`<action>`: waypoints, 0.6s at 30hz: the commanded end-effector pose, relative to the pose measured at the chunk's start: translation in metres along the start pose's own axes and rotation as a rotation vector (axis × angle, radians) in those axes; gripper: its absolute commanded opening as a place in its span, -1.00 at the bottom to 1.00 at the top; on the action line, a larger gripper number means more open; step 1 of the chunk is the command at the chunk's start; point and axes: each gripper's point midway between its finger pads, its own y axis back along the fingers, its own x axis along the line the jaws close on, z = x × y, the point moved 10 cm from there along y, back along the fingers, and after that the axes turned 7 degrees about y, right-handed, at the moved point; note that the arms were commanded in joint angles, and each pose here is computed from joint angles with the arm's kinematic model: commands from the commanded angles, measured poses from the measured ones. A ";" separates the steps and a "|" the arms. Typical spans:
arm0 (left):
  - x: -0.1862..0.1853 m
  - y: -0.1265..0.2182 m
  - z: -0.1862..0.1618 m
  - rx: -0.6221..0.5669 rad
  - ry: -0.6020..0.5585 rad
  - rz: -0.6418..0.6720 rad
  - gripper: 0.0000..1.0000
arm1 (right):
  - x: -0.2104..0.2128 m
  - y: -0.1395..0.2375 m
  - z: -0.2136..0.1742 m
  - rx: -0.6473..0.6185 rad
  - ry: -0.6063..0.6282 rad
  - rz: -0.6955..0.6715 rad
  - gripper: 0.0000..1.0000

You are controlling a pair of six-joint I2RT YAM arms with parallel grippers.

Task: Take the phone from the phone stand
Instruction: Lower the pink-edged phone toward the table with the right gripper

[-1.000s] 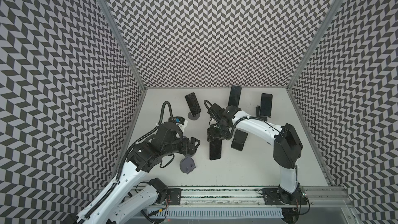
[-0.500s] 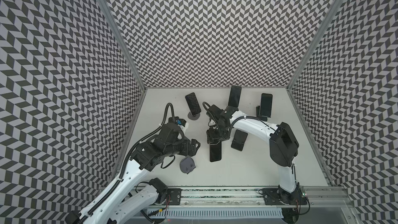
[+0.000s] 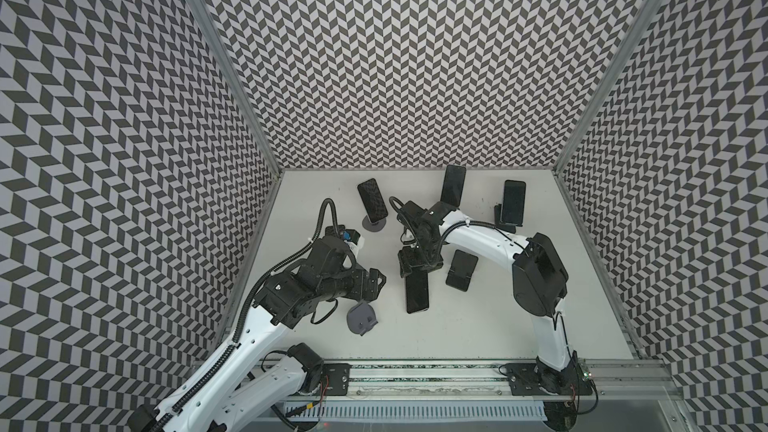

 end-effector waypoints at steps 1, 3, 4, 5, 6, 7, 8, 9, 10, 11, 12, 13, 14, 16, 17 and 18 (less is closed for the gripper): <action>0.004 0.000 -0.002 0.012 -0.004 0.015 0.91 | -0.001 0.002 0.003 0.015 0.004 0.004 -0.95; 0.005 0.001 -0.002 0.011 -0.004 0.017 0.91 | -0.003 0.001 0.003 0.025 -0.002 -0.003 -0.96; 0.005 0.001 -0.001 0.008 -0.005 0.017 0.91 | -0.004 0.000 0.003 0.032 -0.005 -0.006 -0.96; 0.005 0.002 -0.001 0.006 -0.004 0.018 0.91 | -0.005 -0.001 0.003 0.038 -0.006 -0.009 -0.96; 0.005 0.002 -0.001 0.004 -0.005 0.019 0.91 | -0.007 -0.003 0.002 0.047 -0.009 -0.013 -0.96; 0.005 0.002 0.000 0.001 -0.005 0.017 0.91 | -0.008 -0.003 0.002 0.053 -0.012 -0.016 -0.96; 0.005 0.003 0.000 0.000 -0.005 0.016 0.91 | -0.009 -0.004 0.002 0.060 -0.016 -0.018 -0.96; 0.005 0.003 0.001 -0.003 -0.006 0.015 0.91 | -0.011 -0.005 0.001 0.065 -0.019 -0.020 -0.96; 0.005 0.003 0.001 -0.004 -0.006 0.016 0.91 | -0.012 -0.006 0.001 0.069 -0.021 -0.022 -0.96; 0.005 0.003 0.002 -0.007 -0.009 0.014 0.91 | -0.014 -0.007 0.001 0.077 -0.025 -0.024 -0.96; 0.005 0.003 0.002 -0.005 -0.011 0.014 0.91 | -0.017 -0.008 0.001 0.083 -0.030 -0.026 -0.96; 0.005 0.003 0.002 -0.005 -0.013 0.014 0.91 | -0.018 -0.009 0.001 0.089 -0.033 -0.028 -0.96; 0.005 0.003 0.002 -0.005 -0.015 0.012 0.91 | -0.020 -0.010 0.001 0.092 -0.037 -0.030 -0.96; 0.004 0.004 0.001 -0.005 -0.015 0.007 0.91 | -0.024 -0.012 0.000 0.104 -0.046 -0.038 -0.96; 0.005 0.005 0.001 -0.006 -0.015 0.005 0.91 | -0.026 -0.013 0.000 0.113 -0.051 -0.042 -0.96; 0.005 0.004 0.001 -0.004 -0.015 0.004 0.91 | -0.028 -0.014 0.000 0.120 -0.055 -0.046 -0.96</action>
